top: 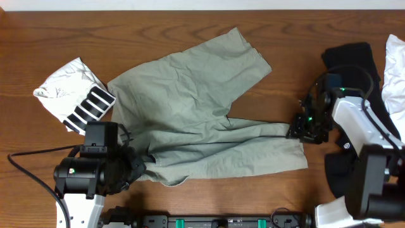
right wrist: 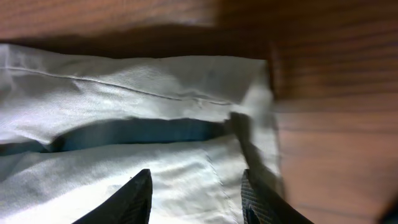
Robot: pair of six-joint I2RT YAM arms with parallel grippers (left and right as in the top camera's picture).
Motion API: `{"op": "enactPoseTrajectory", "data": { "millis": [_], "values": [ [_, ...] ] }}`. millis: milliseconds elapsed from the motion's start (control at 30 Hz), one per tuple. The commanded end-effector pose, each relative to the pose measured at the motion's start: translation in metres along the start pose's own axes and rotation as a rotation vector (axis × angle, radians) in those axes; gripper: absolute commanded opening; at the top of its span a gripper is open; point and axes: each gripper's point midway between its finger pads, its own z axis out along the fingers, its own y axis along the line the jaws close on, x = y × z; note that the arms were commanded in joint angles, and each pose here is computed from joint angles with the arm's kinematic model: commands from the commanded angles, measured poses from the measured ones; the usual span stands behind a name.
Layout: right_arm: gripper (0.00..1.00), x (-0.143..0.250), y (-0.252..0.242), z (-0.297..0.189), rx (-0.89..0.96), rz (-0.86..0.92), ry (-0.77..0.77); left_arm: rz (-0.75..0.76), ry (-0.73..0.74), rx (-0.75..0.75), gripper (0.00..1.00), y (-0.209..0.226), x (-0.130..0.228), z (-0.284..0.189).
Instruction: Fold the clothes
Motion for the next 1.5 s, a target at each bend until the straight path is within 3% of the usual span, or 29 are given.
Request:
{"op": "enactPoseTrajectory", "data": {
  "millis": [0,467,833,1267,1367,1467],
  "values": [
    [0.45,0.005,0.009,0.008,-0.055,0.003,0.044,0.014,-0.020,-0.012,0.07,0.002,-0.004,-0.004],
    [0.49,0.009,0.000,0.015,-0.017,0.026,0.067,0.014,-0.020,-0.012,0.07,0.002,-0.004,-0.004],
    [0.49,0.005,-0.011,0.016,0.060,0.375,0.037,0.014,-0.020,-0.012,0.07,0.002,-0.004,-0.004],
    [0.49,0.009,0.002,0.023,0.088,0.367,0.033,0.014,-0.020,-0.012,0.07,0.002,-0.004,-0.004],
    [0.45,0.010,0.003,0.024,0.100,0.359,0.030,0.014,-0.020,-0.012,0.07,0.002,-0.004,-0.004],
    [0.26,0.010,0.003,0.024,0.100,0.358,0.031,0.014,-0.020,-0.012,0.07,0.002,-0.004,-0.004]
  ]
}}
